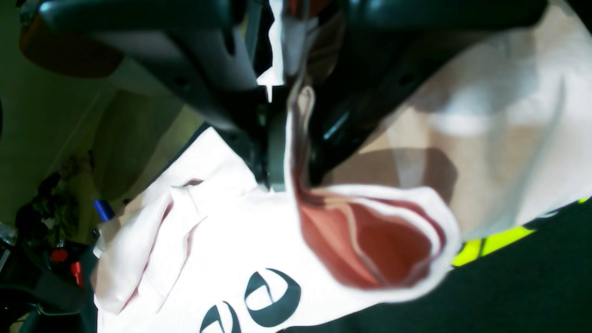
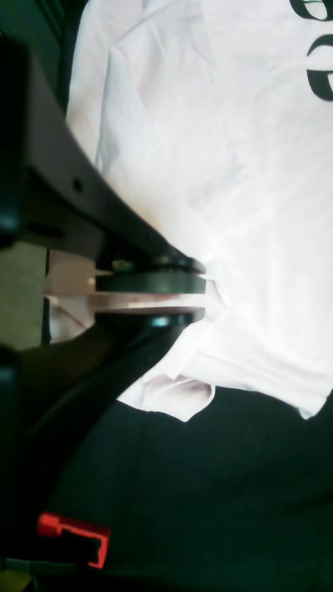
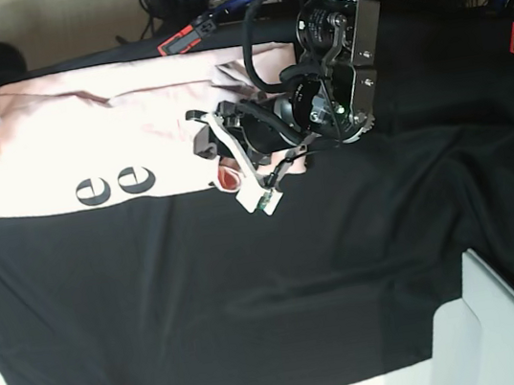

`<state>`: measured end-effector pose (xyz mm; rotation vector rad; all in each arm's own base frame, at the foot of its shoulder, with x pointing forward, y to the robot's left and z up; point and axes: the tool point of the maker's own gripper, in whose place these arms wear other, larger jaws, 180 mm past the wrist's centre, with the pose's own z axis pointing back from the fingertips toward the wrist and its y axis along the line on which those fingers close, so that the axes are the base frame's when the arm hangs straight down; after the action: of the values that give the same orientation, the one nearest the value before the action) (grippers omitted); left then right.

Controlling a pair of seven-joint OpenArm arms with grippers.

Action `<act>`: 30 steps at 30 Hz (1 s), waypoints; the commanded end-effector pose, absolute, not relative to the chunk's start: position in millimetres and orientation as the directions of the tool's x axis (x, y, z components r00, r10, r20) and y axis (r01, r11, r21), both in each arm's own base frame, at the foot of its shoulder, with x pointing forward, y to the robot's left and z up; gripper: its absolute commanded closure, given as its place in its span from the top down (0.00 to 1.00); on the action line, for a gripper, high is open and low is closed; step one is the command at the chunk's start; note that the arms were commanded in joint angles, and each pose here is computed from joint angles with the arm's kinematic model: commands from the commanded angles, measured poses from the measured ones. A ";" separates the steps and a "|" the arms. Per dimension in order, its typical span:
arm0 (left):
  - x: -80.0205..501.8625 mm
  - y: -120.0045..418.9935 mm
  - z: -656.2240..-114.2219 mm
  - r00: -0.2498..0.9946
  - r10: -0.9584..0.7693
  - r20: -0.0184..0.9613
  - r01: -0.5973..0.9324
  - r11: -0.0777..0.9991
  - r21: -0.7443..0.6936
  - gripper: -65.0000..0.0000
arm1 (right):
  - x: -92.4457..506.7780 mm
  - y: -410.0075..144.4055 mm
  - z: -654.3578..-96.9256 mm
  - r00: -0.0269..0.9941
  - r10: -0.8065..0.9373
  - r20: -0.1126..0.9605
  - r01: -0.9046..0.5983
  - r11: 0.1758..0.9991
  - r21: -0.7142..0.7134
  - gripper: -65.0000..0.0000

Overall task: Fold the T-shirt properly
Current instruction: 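Grasp the strip end with the left gripper and fold it toward the right gripper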

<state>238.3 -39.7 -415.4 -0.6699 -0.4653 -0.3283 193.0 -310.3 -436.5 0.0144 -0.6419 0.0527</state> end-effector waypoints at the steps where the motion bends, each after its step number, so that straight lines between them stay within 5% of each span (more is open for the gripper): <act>1: 246.7 -47.8 -401.9 0.829 -0.114 0.547 0.450 0.717 -0.532 0.00 | 200.9 -315.9 -426.0 0.775 0.057 0.629 -0.058 0.998 -0.018 0.07; 12: 246.5 -47.7 -401.8 0.828 -0.117 0.549 0.454 0.715 -0.532 0.02 | 200.1 -315.9 -426.5 0.777 0.057 0.627 -0.058 0.998 -0.018 0.07; 18: 246.6 -48.5 -400.1 0.823 -0.120 0.555 0.461 0.712 -0.530 0.41 | 200.1 -315.9 -426.5 0.777 0.057 0.627 -0.058 0.998 -0.018 0.07; 27: 240.7 -69.9 -380.4 0.670 -0.295 0.681 0.700 0.557 -0.447 0.40 | 198.8 -309.8 -429.8 0.779 0.043 0.626 -0.054 0.999 -0.002 0.07; 30: 259.4 -42.0 -380.0 0.692 -0.232 0.683 0.642 0.629 -0.437 0.25 | 200.5 -309.0 -427.5 0.774 0.047 0.631 -0.057 0.998 -0.005 0.07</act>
<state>249.2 -39.6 -393.9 -0.7171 -0.5704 -0.5310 190.3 -302.7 -440.7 0.0312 -0.6379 0.0398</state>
